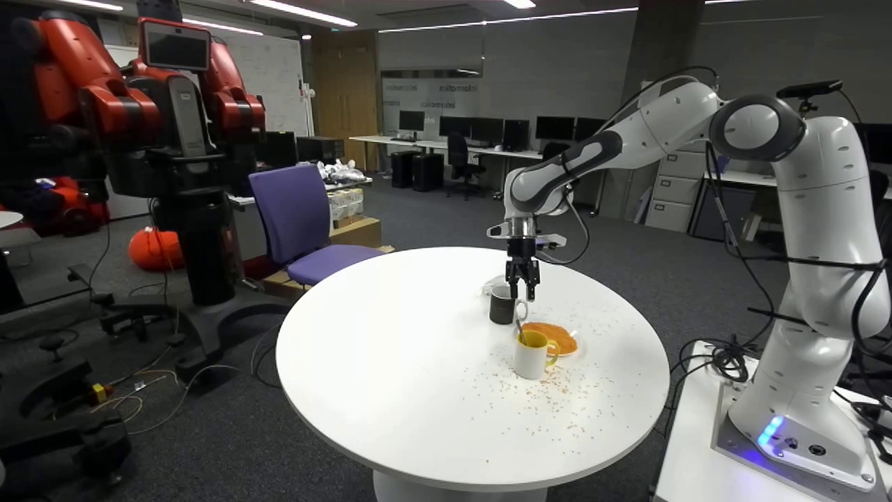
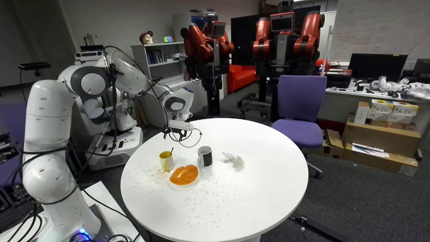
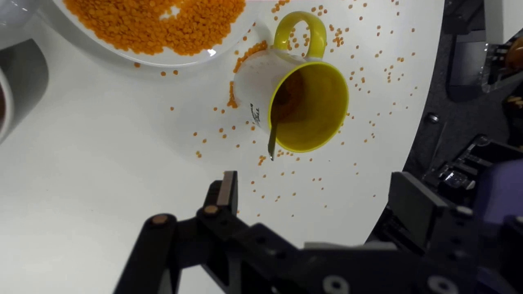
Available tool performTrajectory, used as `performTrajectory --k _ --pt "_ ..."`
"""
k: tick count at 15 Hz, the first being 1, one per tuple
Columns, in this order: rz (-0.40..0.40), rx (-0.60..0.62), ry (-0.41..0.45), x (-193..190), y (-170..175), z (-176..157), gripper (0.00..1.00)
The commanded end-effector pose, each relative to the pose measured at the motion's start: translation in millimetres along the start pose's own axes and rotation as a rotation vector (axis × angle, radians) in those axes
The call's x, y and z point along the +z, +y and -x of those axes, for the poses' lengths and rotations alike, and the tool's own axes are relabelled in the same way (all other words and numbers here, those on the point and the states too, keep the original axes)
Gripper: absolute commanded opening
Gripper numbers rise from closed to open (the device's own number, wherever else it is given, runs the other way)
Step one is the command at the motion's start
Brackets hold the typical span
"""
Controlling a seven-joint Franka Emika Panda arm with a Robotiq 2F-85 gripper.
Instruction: Use the spoon in the white mug to scoop from the plate and empty into the black mug and leave the spoon there
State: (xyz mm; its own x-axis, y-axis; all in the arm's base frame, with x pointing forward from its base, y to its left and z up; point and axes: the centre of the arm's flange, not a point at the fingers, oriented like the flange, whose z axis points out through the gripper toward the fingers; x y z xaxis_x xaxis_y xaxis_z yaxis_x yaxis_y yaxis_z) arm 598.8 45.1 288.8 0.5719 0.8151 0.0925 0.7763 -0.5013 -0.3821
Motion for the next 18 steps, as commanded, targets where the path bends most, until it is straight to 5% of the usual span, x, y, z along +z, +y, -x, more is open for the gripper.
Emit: performTrajectory --k 1,11,18 --pt "-0.022 -0.043 0.024 12 -5 7 1.00" --pt "-0.013 -0.171 -0.136 55 3 -7 1.00" --pt "0.090 -0.172 -0.057 71 14 -21 1.00"
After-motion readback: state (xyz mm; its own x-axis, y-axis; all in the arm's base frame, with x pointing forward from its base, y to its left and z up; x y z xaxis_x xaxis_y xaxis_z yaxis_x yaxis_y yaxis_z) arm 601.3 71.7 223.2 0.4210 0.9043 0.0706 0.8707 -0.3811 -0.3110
